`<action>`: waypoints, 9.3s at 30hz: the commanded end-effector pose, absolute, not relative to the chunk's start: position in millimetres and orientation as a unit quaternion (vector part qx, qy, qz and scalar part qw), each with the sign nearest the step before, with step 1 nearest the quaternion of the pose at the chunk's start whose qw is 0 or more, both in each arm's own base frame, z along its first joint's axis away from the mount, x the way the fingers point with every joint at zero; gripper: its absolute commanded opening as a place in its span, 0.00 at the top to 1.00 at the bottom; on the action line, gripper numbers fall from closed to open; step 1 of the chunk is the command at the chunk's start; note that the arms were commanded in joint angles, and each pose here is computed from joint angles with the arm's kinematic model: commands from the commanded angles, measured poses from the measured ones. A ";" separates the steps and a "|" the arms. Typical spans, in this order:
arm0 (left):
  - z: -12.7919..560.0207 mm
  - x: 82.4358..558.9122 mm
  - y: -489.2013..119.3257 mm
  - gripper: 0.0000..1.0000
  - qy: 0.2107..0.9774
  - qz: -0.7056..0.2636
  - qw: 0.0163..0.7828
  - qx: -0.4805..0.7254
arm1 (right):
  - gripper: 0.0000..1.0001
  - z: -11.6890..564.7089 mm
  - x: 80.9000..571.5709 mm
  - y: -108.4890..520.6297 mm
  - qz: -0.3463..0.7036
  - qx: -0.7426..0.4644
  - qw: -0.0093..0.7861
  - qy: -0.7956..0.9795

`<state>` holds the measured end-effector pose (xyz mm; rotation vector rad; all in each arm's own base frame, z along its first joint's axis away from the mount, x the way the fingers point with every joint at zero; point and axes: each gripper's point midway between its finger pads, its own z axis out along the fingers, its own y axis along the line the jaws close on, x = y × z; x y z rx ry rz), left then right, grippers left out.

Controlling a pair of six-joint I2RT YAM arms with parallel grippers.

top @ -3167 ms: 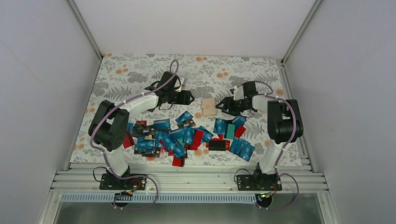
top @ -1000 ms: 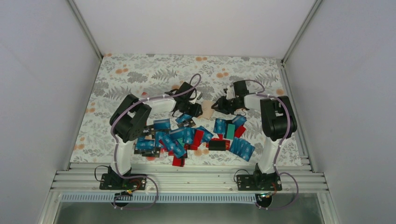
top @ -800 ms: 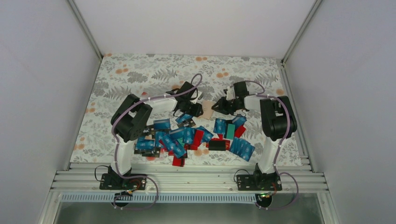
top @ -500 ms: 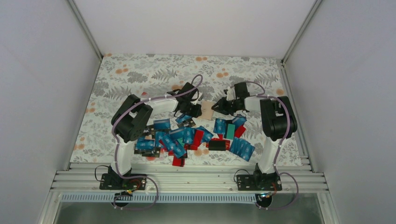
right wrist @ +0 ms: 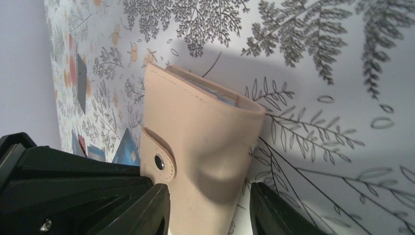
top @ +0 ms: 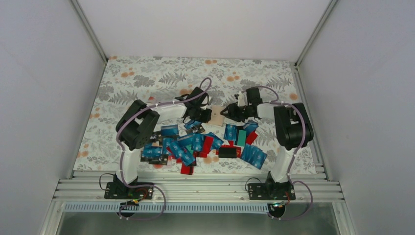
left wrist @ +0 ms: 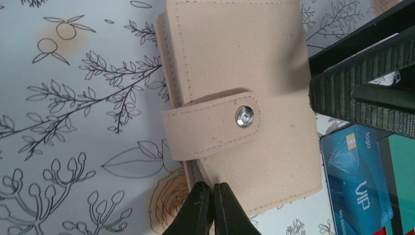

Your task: Put the credit cards into the card holder

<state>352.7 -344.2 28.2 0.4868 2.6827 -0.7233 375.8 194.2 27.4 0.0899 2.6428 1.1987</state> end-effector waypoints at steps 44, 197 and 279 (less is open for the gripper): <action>279.2 326.1 -333.0 0.98 0.753 -0.531 0.292 0.257 | 0.46 250.5 317.2 233.5 0.666 -0.177 0.161 0.707; 183.2 359.7 -269.3 0.55 0.853 -0.365 0.344 0.144 | 0.96 178.2 313.8 290.3 0.444 -0.190 0.218 0.848; 125.0 365.0 -319.5 0.98 0.890 -0.314 0.299 0.142 | 0.37 101.8 347.7 236.1 0.325 -0.074 0.182 0.925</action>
